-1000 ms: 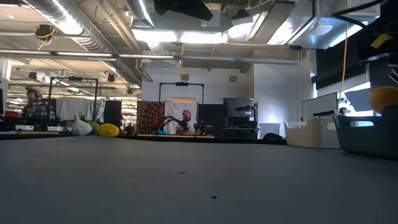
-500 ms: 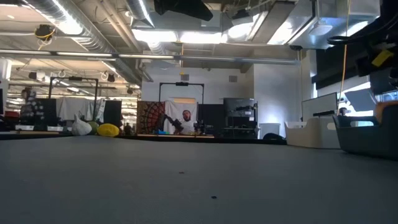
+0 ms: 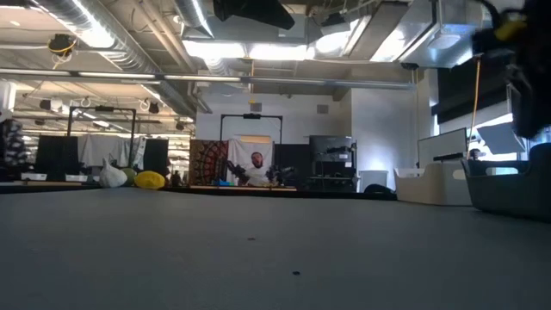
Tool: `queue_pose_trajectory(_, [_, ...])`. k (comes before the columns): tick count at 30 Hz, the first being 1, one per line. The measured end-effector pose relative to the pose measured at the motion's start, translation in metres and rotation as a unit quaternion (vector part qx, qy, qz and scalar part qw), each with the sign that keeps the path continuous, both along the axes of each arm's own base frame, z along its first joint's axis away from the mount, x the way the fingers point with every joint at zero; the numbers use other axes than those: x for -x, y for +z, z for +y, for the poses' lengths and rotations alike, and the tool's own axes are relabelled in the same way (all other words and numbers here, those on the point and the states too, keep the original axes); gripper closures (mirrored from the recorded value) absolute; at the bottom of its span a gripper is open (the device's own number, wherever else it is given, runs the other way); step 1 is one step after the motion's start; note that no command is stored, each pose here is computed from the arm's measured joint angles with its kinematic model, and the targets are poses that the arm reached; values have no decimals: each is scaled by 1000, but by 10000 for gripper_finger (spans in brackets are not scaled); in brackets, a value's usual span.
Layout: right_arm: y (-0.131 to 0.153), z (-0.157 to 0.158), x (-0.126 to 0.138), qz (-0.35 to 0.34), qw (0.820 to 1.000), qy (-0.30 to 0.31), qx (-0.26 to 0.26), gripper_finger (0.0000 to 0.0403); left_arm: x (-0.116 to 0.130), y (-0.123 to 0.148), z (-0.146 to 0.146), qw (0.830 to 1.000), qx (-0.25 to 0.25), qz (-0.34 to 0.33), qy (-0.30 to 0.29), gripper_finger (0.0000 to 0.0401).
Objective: Sort produce into baskets
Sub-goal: Put the white garlic into the white bin
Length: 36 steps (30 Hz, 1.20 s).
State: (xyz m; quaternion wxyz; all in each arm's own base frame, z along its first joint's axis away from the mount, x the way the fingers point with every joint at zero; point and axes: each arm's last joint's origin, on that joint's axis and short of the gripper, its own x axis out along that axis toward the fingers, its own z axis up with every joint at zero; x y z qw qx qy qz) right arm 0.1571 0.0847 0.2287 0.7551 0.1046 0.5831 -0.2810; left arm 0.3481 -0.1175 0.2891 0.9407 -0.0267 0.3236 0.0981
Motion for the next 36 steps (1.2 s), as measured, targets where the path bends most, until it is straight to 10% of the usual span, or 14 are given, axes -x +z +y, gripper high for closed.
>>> queue_pose_trajectory(13, [10,23,-50,-208,966,144,50,111,-3,0,8,1000,3,-1,14,134])
queue_pose_trajectory(36, [-15,50,-98,-280,930,212,104,111,19,-24,92,960,-8,199,195,135])
